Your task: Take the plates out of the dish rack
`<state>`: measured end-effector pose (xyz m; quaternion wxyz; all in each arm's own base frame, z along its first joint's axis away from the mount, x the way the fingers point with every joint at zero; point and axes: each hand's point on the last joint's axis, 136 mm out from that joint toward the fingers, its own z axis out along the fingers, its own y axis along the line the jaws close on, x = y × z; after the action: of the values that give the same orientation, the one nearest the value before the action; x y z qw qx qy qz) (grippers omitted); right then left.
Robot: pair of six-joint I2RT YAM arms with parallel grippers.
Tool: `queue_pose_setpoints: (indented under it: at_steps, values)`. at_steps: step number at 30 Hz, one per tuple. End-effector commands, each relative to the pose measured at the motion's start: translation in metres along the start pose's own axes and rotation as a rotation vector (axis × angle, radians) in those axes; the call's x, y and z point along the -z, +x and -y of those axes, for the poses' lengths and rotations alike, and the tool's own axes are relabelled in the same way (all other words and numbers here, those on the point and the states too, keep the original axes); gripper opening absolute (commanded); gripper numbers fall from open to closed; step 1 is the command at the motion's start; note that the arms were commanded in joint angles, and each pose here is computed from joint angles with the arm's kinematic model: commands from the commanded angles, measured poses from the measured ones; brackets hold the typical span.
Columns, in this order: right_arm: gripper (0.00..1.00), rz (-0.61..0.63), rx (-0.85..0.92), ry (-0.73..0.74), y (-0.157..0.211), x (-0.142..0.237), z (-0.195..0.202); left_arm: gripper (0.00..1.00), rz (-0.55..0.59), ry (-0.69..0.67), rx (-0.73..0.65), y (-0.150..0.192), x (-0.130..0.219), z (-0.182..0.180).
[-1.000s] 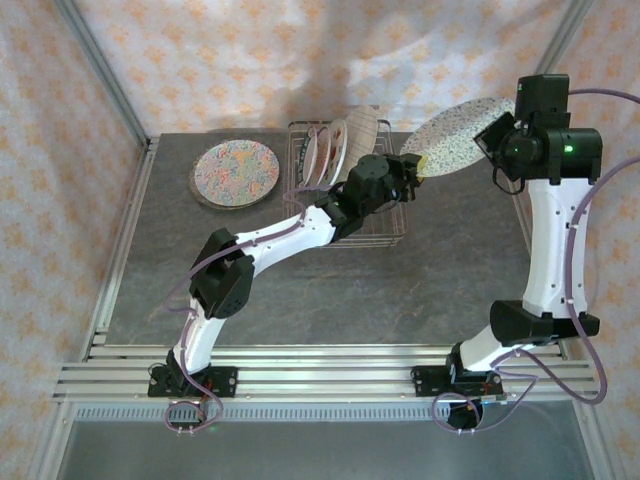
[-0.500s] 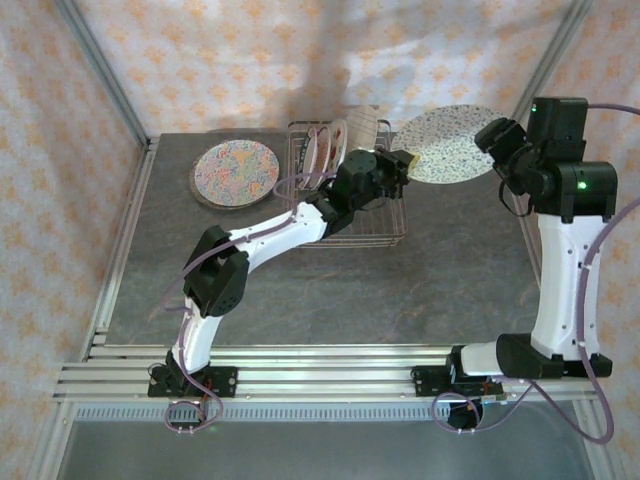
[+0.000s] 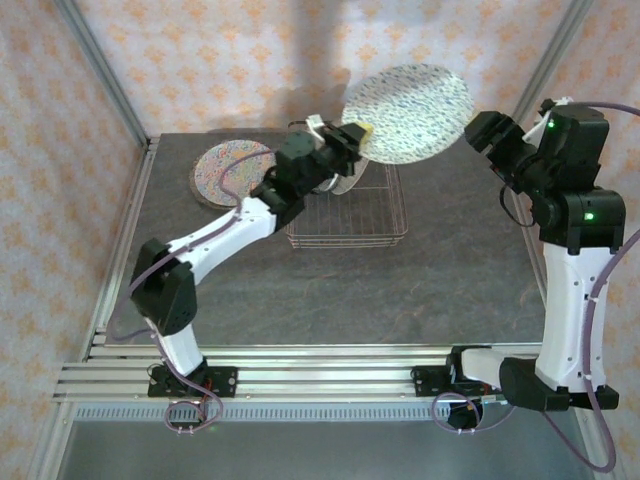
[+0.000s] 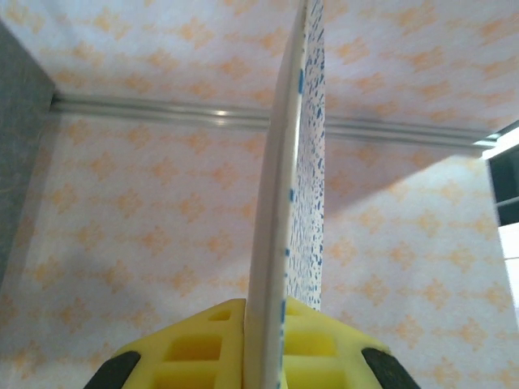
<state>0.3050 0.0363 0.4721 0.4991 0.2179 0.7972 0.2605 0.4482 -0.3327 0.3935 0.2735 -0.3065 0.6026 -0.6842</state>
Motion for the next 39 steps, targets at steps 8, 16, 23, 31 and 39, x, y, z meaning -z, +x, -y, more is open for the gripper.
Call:
queue_pose_setpoints:
  at_steps: [8, 16, 23, 31, 39]
  values:
    - [0.82, -0.115, 0.266, -0.338, 0.037, -0.008, -0.085, 0.00, 0.215, 0.112, -0.085, -0.105, 0.097, 0.047]
    - [0.82, -0.187, 0.401, -0.399, 0.081, -0.031, -0.124, 0.00, 0.460, 0.045, -0.115, -0.184, 0.183, 0.025]
    - [0.82, -0.205, 0.505, -0.520, 0.117, -0.043, -0.158, 0.00, 0.655, -0.065, -0.143, -0.233, 0.243, -0.017]
    - [0.83, -0.163, 0.616, -0.689, 0.144, -0.034, -0.189, 0.00, 0.760, -0.167, -0.165, -0.264, 0.267, -0.062]
    - [0.86, -0.117, 0.673, -0.747, 0.158, -0.040, -0.210, 0.00, 0.787, -0.245, -0.182, -0.291, 0.263, -0.103]
